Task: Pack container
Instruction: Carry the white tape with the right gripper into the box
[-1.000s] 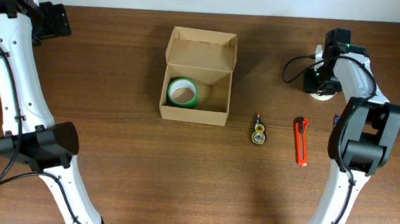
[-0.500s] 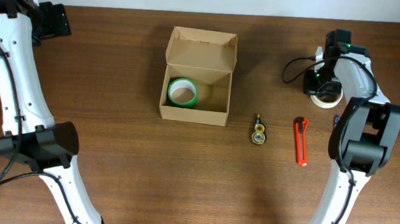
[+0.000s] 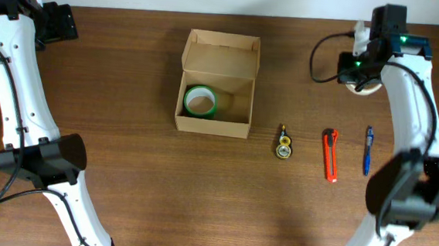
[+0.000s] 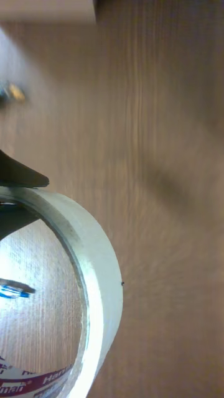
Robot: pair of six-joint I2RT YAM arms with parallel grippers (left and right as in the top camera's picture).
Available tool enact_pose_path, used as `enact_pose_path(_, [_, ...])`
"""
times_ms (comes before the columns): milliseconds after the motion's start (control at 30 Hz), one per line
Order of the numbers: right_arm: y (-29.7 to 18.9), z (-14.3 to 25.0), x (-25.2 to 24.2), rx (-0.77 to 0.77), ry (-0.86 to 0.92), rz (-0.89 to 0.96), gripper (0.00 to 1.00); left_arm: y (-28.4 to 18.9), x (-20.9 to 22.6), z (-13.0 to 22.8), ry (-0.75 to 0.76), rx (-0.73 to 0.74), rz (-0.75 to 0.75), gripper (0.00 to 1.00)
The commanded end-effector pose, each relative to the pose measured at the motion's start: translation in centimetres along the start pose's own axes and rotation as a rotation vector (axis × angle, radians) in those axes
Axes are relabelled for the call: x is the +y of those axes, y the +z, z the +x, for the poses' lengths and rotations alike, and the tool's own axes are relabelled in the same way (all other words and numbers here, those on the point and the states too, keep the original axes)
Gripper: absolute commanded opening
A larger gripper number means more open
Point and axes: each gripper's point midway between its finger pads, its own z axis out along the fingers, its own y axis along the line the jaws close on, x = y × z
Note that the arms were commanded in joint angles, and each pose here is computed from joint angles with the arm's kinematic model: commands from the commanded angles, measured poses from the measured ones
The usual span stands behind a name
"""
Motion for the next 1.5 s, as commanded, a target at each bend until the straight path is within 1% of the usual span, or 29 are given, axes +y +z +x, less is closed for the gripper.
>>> enact_pose_path(0, [-3.5,-0.7,4.1,-0.061,-0.067,-0.049,0.03,-0.8,0.1,-0.1,0.011,-0.015,0.011,1.00])
enact_pose_path(167, [-5.3,0.4,9.5,-0.036,-0.177,-0.099,0.04,-0.8,0.1,-0.1,0.011,-0.015,0.011,1.00])
enact_pose_path(300, [-5.7,1.7,14.7,-0.026,-0.334,-0.154,0.04,-0.8,0.1,-0.1,0.011,-0.015,0.011,1.00])
enact_pose_path(400, [-6.0,2.6,18.6,-0.029,-0.420,-0.190,0.04,-0.8,0.1,0.0,0.012,-0.015,0.011,1.00])
enact_pose_path(633, [-5.4,5.2,24.5,-0.005,-0.627,-0.236,0.04,-0.8,0.1,0.0,0.012,-0.015,0.011,1.00])
enact_pose_path(833, [-2.9,5.9,26.6,0.020,-0.670,-0.227,0.04,-0.8,0.1,-0.1,0.011,-0.015,0.011,1.00])
enact_pose_path(1100, [1.0,7.3,28.7,0.093,-0.702,-0.232,0.04,-0.8,0.1,0.0,0.012,-0.015,0.011,1.00])
enact_pose_path(1233, [1.4,7.6,30.5,0.088,-0.735,-0.258,0.04,-0.8,0.1,-0.1,0.011,-0.015,0.011,1.00])
enact_pose_path(1467, [0.7,8.4,33.2,0.050,-0.810,-0.297,0.04,-0.8,0.1,0.0,0.012,-0.015,0.011,1.00])
